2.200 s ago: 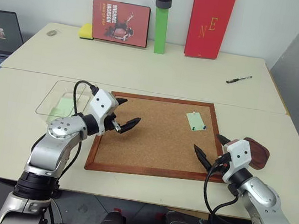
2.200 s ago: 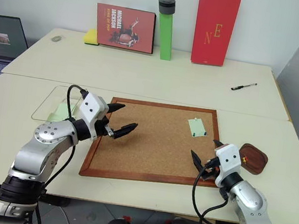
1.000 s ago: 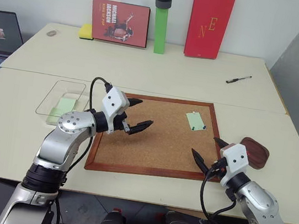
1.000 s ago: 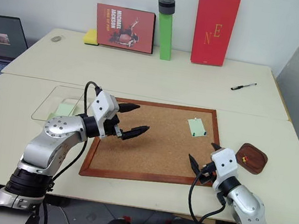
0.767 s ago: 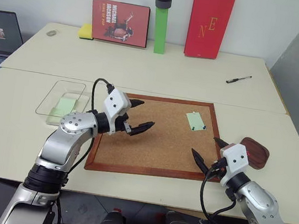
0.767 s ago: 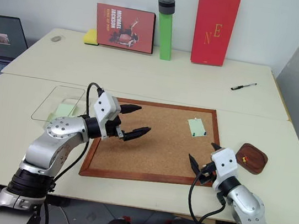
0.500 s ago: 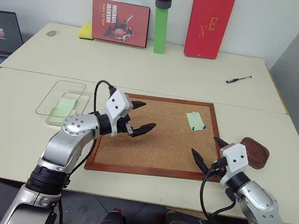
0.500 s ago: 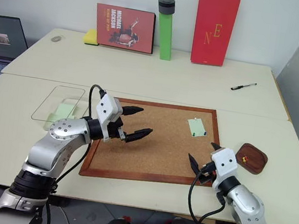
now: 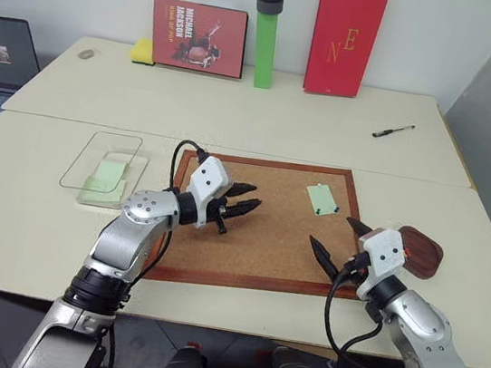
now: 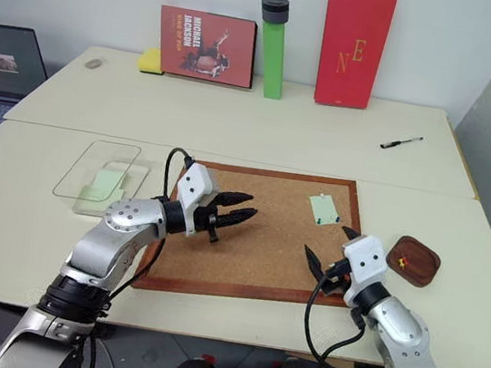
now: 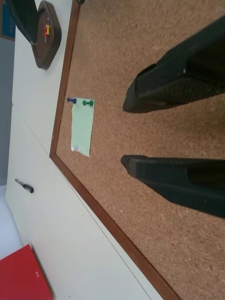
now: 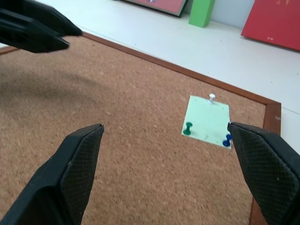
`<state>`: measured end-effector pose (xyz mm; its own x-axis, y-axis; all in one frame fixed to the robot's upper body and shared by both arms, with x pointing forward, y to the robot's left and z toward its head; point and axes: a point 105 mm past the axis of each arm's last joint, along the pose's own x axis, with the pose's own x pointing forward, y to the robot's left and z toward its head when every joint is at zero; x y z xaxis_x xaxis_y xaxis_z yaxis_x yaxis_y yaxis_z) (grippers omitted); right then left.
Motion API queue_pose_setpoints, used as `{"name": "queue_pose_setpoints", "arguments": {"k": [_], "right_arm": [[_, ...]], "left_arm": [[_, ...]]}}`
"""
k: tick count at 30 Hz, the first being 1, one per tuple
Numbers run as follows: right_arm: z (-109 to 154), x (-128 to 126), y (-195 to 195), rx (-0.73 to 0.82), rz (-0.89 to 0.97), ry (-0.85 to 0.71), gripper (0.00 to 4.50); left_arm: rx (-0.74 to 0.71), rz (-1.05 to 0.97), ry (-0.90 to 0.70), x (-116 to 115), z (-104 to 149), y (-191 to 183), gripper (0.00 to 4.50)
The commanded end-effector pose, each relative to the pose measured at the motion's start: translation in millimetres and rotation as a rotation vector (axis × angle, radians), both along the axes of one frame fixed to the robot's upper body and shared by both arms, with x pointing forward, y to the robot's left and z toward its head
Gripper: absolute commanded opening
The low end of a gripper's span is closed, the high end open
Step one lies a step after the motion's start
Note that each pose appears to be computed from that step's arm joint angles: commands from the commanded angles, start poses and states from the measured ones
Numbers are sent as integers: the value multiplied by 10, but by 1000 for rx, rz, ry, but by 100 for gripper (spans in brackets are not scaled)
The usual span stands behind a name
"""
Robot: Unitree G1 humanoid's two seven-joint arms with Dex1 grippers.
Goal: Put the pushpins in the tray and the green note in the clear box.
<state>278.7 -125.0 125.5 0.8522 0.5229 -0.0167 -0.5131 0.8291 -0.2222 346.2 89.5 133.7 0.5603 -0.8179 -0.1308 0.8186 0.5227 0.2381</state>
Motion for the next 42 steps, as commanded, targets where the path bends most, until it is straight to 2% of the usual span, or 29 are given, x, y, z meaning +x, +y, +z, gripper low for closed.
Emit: {"name": "queue_pose_setpoints", "arguments": {"k": [1,5,12,22,33,34,38,42], "right_arm": [[166,31,62,46,20,-34,450],[195,180,66,64,21,-3,450],[247,646,-11,62,-32,77,450],[183,1220,-53,-4,-95,118,450],[29,1468,-1,-19,-98,130,450],[21,1478,-5,-22,-100,129,413],[-6,1502,-11,-27,-100,129,339],[-14,1514,18,-29,-93,130,240]], "left_arm": [[5,-32,-19,24,-34,-129,64],[11,-43,9,59,-144,-221,2],[63,-31,69,94,-407,-225,2],[78,-48,86,36,-472,-252,2],[60,-43,85,7,-436,-261,2],[60,-43,85,4,-438,-260,0],[63,-40,87,-5,-444,-257,0],[64,-37,90,-10,-450,-261,0]]}}
